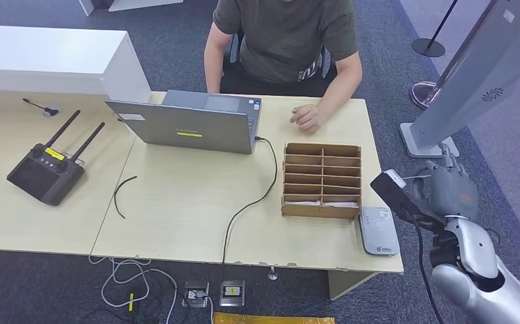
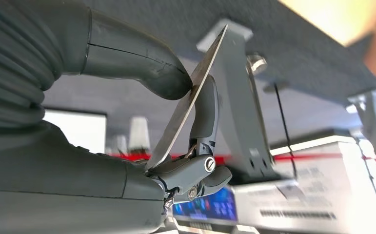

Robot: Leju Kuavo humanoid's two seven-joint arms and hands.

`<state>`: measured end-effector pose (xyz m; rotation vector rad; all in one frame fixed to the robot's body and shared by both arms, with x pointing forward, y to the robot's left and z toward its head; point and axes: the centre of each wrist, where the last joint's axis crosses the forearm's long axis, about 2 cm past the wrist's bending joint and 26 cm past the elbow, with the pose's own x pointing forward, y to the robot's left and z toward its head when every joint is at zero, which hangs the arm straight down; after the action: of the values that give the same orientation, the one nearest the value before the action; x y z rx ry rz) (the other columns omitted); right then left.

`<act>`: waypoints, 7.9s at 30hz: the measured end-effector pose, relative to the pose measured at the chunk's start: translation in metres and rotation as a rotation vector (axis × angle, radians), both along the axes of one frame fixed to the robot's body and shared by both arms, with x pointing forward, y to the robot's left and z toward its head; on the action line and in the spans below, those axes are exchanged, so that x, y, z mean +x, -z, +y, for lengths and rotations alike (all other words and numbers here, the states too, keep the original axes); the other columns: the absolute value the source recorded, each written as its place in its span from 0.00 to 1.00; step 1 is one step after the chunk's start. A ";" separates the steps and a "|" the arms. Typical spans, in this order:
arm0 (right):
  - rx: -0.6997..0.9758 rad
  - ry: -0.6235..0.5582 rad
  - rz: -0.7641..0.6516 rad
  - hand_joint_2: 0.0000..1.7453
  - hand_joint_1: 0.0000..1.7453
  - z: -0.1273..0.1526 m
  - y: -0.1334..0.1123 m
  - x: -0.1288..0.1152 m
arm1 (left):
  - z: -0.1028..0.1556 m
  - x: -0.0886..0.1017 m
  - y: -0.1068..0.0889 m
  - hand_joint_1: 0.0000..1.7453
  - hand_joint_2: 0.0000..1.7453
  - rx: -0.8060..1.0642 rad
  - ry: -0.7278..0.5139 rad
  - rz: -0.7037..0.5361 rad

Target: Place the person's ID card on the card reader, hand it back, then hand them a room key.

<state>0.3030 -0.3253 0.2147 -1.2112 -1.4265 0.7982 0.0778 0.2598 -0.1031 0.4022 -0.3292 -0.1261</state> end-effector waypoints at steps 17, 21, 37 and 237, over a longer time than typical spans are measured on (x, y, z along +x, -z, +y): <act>-0.024 -0.198 -0.226 1.00 1.00 0.031 -0.055 0.017 | -0.012 0.024 -0.006 0.00 0.00 -0.012 0.063 -0.055; 0.007 -0.216 -0.233 1.00 1.00 0.041 -0.047 0.025 | -0.014 0.030 -0.007 0.00 0.00 -0.010 0.074 -0.067; 0.016 -0.190 -0.153 0.75 0.00 0.054 -0.018 0.040 | -0.014 0.028 -0.007 0.00 0.00 -0.012 0.054 -0.033; -0.182 -0.252 -0.355 1.00 1.00 0.101 -0.023 0.019 | -0.004 0.036 -0.008 0.00 0.00 0.034 0.096 -0.046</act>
<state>0.3223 -0.2247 0.2377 -1.3787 -1.8552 0.9329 0.1135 0.2555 -0.0947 0.4235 -0.3927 -0.2167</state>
